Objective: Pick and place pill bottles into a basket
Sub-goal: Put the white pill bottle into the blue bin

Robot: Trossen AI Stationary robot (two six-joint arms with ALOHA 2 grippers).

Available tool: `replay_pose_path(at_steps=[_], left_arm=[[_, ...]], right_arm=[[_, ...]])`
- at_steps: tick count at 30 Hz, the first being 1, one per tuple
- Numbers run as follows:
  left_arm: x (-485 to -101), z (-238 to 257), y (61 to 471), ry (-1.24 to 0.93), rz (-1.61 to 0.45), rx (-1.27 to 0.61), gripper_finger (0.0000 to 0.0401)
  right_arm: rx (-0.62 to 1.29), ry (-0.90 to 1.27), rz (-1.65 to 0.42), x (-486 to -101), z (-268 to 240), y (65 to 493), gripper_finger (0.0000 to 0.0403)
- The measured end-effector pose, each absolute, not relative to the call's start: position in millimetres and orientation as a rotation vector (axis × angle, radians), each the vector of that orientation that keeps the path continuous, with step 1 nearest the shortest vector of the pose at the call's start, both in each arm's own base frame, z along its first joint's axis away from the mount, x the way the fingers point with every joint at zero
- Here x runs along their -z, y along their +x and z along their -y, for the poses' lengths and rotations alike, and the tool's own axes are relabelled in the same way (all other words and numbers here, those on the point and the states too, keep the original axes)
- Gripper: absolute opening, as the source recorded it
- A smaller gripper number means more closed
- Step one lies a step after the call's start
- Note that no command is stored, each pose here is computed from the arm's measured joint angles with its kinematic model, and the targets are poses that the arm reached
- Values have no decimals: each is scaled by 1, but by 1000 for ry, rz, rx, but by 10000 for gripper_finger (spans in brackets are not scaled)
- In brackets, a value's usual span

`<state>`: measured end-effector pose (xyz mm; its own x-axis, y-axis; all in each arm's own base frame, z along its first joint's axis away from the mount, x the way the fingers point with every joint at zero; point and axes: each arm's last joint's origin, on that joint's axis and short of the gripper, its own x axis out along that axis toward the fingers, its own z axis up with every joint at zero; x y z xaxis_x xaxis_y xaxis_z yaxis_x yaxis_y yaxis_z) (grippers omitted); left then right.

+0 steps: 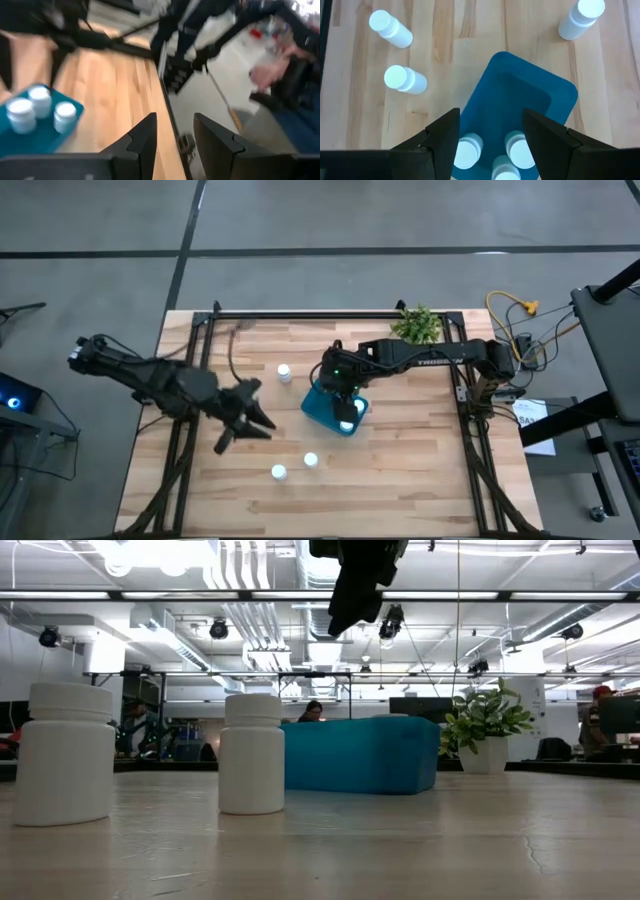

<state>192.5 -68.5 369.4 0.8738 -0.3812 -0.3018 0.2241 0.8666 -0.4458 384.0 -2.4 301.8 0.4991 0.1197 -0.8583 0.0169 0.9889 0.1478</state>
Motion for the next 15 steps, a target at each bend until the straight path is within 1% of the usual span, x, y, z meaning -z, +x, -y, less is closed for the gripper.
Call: replay_pose_path(at_steps=[4, 7, 15], left_arm=[[-356, 87, 206, -394, -504, 354, 112], [-348, 99, 213, -440, -564, 364, 112], [-328, 129, 231, -456, -692, 379, 112]], right_arm=[[-19, 154, -1039, -305, 5, 382, 206], [21, 144, -1021, -311, 7, 378, 206], [111, 167, -963, -330, 12, 367, 205]])
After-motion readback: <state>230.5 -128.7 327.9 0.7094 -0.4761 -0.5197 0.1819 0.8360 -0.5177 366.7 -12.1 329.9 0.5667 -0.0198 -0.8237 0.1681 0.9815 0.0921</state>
